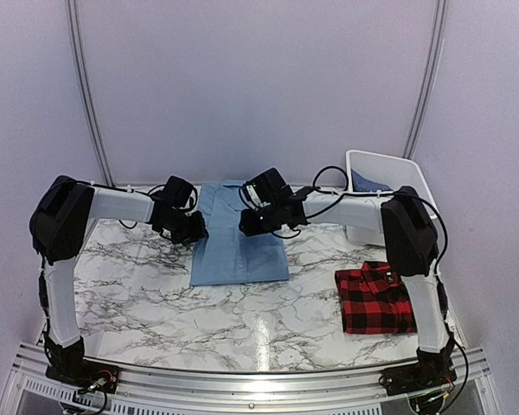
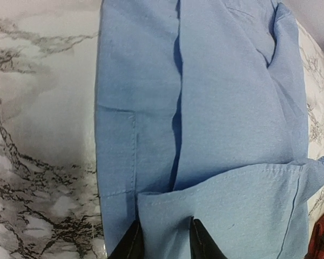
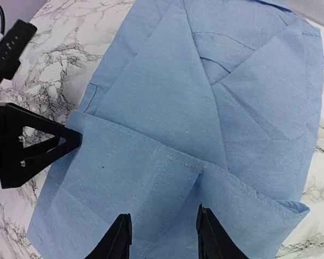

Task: Fold and stack the long sleeve shirts
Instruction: Smooth out the 2/3-rectangle-folded shirt at the center of the board.

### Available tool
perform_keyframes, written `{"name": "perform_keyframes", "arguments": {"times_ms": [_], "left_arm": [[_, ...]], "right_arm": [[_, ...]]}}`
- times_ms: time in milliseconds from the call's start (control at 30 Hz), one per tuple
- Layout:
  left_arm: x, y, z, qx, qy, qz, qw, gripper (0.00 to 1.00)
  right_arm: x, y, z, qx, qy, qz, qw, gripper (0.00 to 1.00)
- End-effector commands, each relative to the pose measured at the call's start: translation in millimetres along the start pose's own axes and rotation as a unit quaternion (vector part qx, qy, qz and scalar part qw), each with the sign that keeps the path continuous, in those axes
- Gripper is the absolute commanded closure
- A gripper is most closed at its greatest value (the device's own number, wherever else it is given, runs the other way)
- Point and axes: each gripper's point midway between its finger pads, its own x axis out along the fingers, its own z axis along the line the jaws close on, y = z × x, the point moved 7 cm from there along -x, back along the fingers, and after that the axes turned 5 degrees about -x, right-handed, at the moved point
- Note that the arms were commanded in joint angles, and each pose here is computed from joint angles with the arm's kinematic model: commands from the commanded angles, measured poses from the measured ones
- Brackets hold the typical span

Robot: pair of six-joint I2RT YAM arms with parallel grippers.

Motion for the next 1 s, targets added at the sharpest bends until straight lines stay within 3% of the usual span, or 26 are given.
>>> {"name": "perform_keyframes", "arguments": {"times_ms": [0,200,300,467,800,967], "left_arm": [[6,-11,-7,0.008,0.004,-0.010,1.000,0.74],[2,-16,-10,0.009,0.006,-0.020,1.000,0.94],[-1,-19,-9,0.010,-0.001,-0.031,0.999,0.99],[-4,-23,1,-0.002,-0.018,-0.043,0.999,1.00],[2,-26,15,-0.012,-0.041,-0.046,0.998,1.00],[10,-26,17,-0.009,-0.037,-0.033,0.999,1.00]], "right_arm": [[19,6,-2,-0.025,0.026,0.025,0.999,0.63],[27,10,-4,-0.038,0.040,0.032,0.998,0.63],[34,11,-7,-0.050,0.053,0.035,0.997,0.57],[50,13,-12,-0.068,0.064,0.042,0.995,0.46],[68,32,-30,-0.068,0.087,0.078,0.991,0.43],[52,13,-31,-0.064,0.074,0.058,0.994,0.39]]}}
